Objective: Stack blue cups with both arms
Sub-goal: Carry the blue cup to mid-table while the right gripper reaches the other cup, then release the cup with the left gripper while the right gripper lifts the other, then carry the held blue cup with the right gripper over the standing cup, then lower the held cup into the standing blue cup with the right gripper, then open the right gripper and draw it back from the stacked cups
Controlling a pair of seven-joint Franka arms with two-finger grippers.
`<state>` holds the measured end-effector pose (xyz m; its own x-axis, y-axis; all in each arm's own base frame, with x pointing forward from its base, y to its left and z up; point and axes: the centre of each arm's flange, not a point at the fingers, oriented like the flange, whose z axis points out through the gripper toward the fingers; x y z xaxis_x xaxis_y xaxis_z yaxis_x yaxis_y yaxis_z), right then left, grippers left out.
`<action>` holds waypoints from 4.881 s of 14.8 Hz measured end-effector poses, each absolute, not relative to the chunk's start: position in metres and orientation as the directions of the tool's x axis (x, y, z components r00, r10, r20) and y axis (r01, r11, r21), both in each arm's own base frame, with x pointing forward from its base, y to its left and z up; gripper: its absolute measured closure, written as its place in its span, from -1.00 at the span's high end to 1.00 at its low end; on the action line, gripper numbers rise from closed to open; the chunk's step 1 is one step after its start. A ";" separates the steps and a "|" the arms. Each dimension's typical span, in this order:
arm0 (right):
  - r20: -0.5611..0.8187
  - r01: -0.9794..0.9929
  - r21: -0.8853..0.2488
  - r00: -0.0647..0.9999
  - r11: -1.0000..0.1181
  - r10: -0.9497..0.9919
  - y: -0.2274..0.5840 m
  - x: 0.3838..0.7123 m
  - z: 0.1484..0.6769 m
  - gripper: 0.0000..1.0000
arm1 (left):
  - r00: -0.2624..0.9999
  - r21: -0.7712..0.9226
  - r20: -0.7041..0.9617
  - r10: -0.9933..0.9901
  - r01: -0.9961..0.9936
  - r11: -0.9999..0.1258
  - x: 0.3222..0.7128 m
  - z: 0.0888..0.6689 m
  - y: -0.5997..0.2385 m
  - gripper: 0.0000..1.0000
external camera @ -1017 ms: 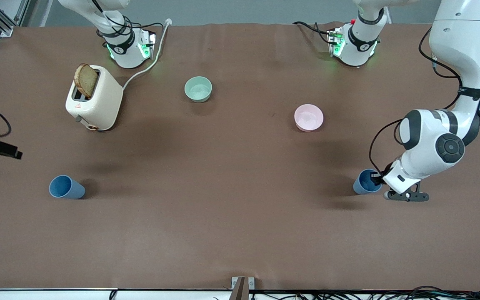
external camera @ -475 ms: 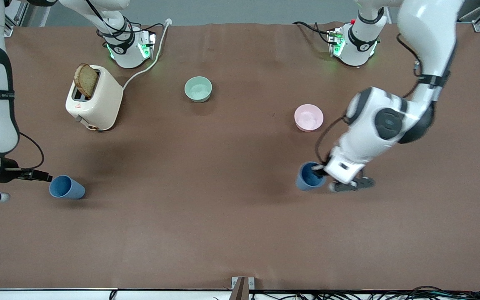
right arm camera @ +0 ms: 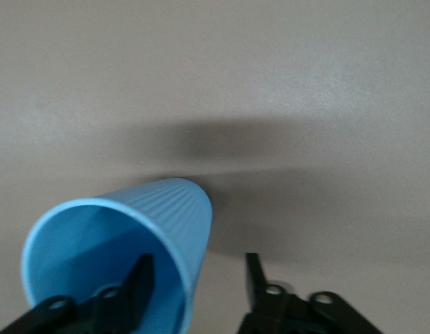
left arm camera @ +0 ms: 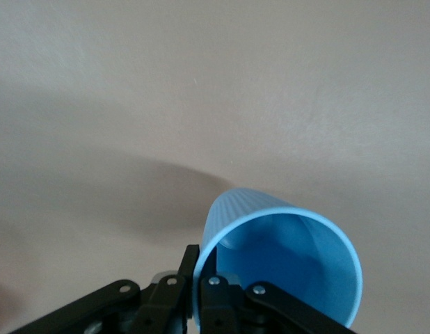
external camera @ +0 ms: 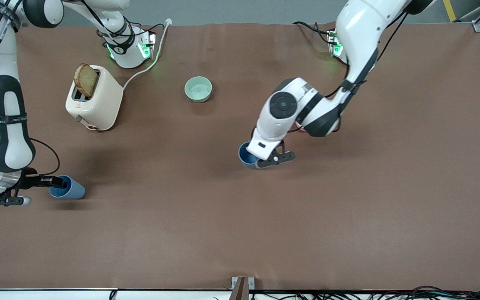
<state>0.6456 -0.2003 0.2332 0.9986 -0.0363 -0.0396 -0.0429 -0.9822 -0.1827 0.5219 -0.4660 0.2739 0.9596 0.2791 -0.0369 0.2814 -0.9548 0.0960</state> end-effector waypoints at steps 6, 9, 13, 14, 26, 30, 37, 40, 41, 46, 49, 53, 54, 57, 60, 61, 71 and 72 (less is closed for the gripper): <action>-0.049 -0.039 -0.210 0.998 -0.977 -0.029 -0.191 0.651 0.248 -0.90 | 0.948 0.089 -0.028 0.316 0.317 -0.944 0.528 0.253 -0.477 -0.48; -0.084 -0.103 -0.259 0.993 -0.960 -0.084 -0.172 0.653 0.303 -0.91 | 0.943 0.121 0.010 0.331 0.328 -0.937 0.550 0.292 -0.473 0.13; -0.129 -0.115 -0.266 0.988 -0.957 -0.083 -0.087 0.649 0.399 -0.91 | 0.962 0.065 0.076 0.264 0.260 -0.964 0.588 0.427 -0.416 0.89; -0.124 -0.114 -0.243 0.989 -0.963 -0.085 -0.054 0.648 0.421 -0.91 | 0.967 0.056 0.099 0.237 0.232 -0.971 0.594 0.462 -0.393 1.00; -0.155 -0.438 -0.199 0.897 -0.877 -0.413 0.337 0.559 0.477 -0.91 | 0.994 -0.061 0.086 -0.069 -0.064 -0.996 0.564 0.651 -0.165 1.00; -0.143 -0.508 -0.157 0.860 -0.847 -0.490 0.394 0.547 0.415 -0.91 | 0.997 -0.008 0.049 -0.060 -0.060 -0.998 0.536 0.654 -0.109 1.00; -0.157 -0.568 -0.170 0.823 -0.805 -0.547 0.435 0.539 0.361 -0.91 | 0.997 -0.008 0.047 -0.068 -0.068 -0.998 0.508 0.660 -0.101 1.00; -0.162 -0.575 -0.199 0.818 -0.794 -0.552 0.445 0.535 0.362 -0.91 | 0.997 -0.008 0.045 -0.068 -0.068 -0.998 0.508 0.659 -0.101 1.00; -0.165 -0.572 -0.201 0.820 -0.795 -0.548 0.449 0.533 0.361 -0.91 | 0.997 -0.008 0.045 -0.068 -0.068 -0.998 0.508 0.659 -0.101 1.00; -0.165 -0.549 -0.191 0.835 -0.813 -0.525 0.463 0.521 0.348 -0.91 | 0.997 -0.008 0.044 -0.069 -0.069 -0.998 0.508 0.659 -0.100 1.00; -0.157 -0.542 -0.212 0.840 -0.813 -0.519 0.465 0.525 0.339 -0.91 | 0.997 -0.008 0.043 -0.069 -0.069 -0.998 0.508 0.658 -0.100 1.00; -0.160 -0.538 -0.211 0.843 -0.816 -0.514 0.467 0.524 0.331 -0.70 | 0.997 -0.009 0.042 -0.069 -0.069 -0.998 0.508 0.658 -0.100 1.00; -0.158 -0.536 -0.211 0.844 -0.818 -0.512 0.468 0.524 0.331 -0.48 | 0.997 -0.009 0.042 -0.069 -0.069 -0.998 0.508 0.657 -0.100 1.00; -0.143 -0.531 -0.222 0.847 -0.818 -0.511 0.466 0.528 0.336 0.14 | 0.997 -0.009 0.041 -0.069 -0.069 -0.998 0.508 0.657 -0.100 1.00; -0.068 -0.473 -0.213 0.880 -0.855 -0.470 0.444 0.546 0.368 0.68 | 0.997 -0.009 0.037 -0.068 -0.068 -0.998 0.508 0.657 -0.099 1.00; -0.017 -0.430 -0.162 0.901 -0.888 -0.433 0.423 0.555 0.388 0.91 | 0.997 -0.009 0.033 -0.068 -0.068 -0.998 0.507 0.656 -0.099 1.00; 0.099 -0.203 0.065 0.975 -0.977 -0.196 0.133 0.560 0.616 1.00 | 0.998 -0.011 0.021 -0.067 -0.067 -0.998 0.506 0.655 -0.099 1.00; 0.090 -0.191 0.046 0.978 -0.981 -0.186 0.100 0.556 0.631 1.00 | 0.998 -0.011 0.020 -0.067 -0.067 -0.998 0.506 0.655 -0.099 1.00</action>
